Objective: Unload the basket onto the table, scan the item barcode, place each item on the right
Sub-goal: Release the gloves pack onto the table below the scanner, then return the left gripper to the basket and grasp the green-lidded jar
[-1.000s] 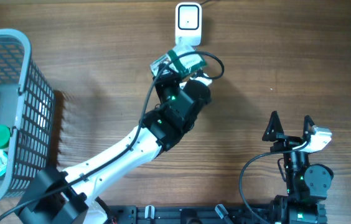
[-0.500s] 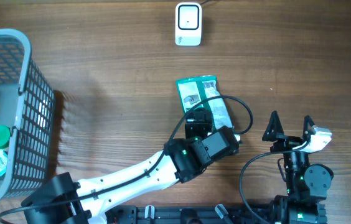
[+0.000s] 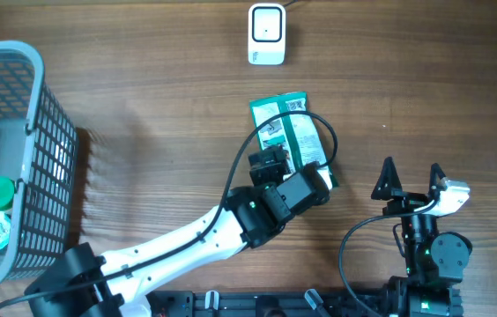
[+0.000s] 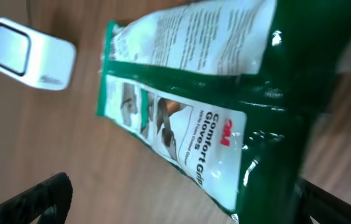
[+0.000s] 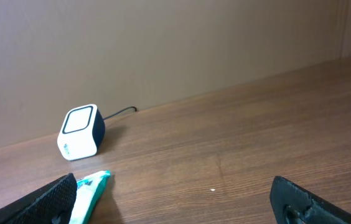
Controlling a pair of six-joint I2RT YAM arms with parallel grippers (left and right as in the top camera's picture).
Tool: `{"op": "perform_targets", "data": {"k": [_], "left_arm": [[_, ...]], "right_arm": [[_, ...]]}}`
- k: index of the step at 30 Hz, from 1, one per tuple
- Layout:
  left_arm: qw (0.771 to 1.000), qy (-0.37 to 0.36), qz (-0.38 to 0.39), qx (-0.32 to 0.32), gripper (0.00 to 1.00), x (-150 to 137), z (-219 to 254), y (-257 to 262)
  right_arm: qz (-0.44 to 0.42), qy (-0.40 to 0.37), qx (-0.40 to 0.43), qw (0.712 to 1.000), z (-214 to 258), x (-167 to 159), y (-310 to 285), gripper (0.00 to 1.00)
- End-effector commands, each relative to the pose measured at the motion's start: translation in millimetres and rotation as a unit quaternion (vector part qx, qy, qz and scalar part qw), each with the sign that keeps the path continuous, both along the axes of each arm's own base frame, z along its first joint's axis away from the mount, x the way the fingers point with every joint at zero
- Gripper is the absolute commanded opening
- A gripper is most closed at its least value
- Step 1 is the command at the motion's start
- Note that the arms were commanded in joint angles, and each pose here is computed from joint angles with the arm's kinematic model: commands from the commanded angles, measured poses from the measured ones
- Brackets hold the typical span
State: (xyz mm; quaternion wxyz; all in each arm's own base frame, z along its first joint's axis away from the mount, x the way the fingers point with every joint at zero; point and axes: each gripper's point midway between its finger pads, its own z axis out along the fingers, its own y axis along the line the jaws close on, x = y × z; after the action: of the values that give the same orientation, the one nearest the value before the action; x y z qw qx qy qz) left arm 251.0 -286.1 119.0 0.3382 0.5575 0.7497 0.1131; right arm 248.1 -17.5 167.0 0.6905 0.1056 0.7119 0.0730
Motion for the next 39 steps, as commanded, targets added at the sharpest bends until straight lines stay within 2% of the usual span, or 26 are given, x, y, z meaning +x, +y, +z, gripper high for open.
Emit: {"op": "perform_targets", "data": {"k": [1,5,8,10,12,13,15,17,19,21,22,23,25,28,30,31,33,38,39], "left_arm": [[0.99,0.088,0.034,-0.105,1.0,-19.6,7.2,-8.7],[0.978,0.149,0.091,-0.116,1.0,-28.7,-5.8,6.8],[0.976,0.145,0.101,-0.126,1.0,-26.5,-0.6,8.7],[0.976,0.117,0.114,-0.143,1.0,-15.5,13.4,12.2],[0.966,0.06,0.167,-0.187,1.0,9.1,47.3,26.7],[0.958,0.034,0.194,-0.211,1.0,19.8,64.4,35.6],[0.922,-0.024,0.267,-0.281,1.0,43.0,106.8,61.7],[0.855,-0.076,0.351,-0.374,1.0,60.3,153.0,100.8],[0.758,-0.115,0.434,-0.474,1.0,67.4,191.8,149.1],[0.631,-0.153,0.502,-0.571,1.0,62.7,225.4,208.6],[0.586,-0.171,0.516,-0.601,1.0,57.5,239.0,233.4],[0.558,-0.191,0.52,-0.618,1.0,52.5,251.5,252.3],[0.518,-0.228,0.522,-0.638,1.0,41.0,271.9,282.7],[0.487,-0.272,0.542,-0.628,1.0,17.2,280.6,321.3],[0.454,-0.313,0.562,-0.617,1.0,2.6,285.9,346.9],[0.431,-0.336,0.578,-0.606,1.0,-5.4,286.1,361.5],[0.371,-0.369,0.609,-0.597,1.0,-18.5,281.3,385.6],[0.245,-0.399,0.653,-0.595,1.0,-38.4,261.9,427.0],[0.23,-0.403,0.655,-0.597,1.0,-40.1,260.8,432.5]], "right_arm": [[-0.004,-0.001,0.007,1.0,0.0,0.1,-1.0,1.0],[-0.004,-0.001,0.007,1.0,0.0,0.1,-1.0,1.0],[-0.004,-0.001,0.007,1.0,0.0,0.1,-1.0,1.0],[-0.004,-0.001,0.007,1.0,0.0,0.1,-1.0,1.0],[-0.004,-0.001,0.007,1.0,0.0,0.1,-1.0,1.0],[-0.004,-0.001,0.007,1.0,0.0,0.1,-1.0,1.0],[-0.004,-0.001,0.007,1.0,0.0,0.1,-1.0,1.0],[-0.004,-0.001,0.007,1.0,0.1,0.1,-1.0,1.0],[-0.004,-0.001,0.007,1.0,0.0,0.1,-1.0,1.0],[-0.004,-0.001,0.007,1.0,0.0,0.1,-1.0,1.0],[-0.004,-0.001,0.007,1.0,0.0,0.1,-1.0,1.0],[-0.004,-0.001,0.007,1.0,0.0,0.1,-1.0,1.0],[-0.004,-0.001,0.007,1.0,0.0,0.1,-1.0,1.0],[-0.004,-0.001,0.007,1.0,0.0,0.1,-1.0,1.0],[-0.004,-0.001,0.007,1.0,0.0,0.1,-1.0,1.0],[-0.004,-0.001,0.007,1.0,0.0,0.1,-1.0,1.0],[-0.004,-0.001,0.007,1.0,0.0,0.1,-1.0,1.0],[-0.004,-0.001,0.007,1.0,0.0,0.1,-1.0,1.0],[-0.004,-0.001,0.007,1.0,0.0,0.1,-1.0,1.0]]}}
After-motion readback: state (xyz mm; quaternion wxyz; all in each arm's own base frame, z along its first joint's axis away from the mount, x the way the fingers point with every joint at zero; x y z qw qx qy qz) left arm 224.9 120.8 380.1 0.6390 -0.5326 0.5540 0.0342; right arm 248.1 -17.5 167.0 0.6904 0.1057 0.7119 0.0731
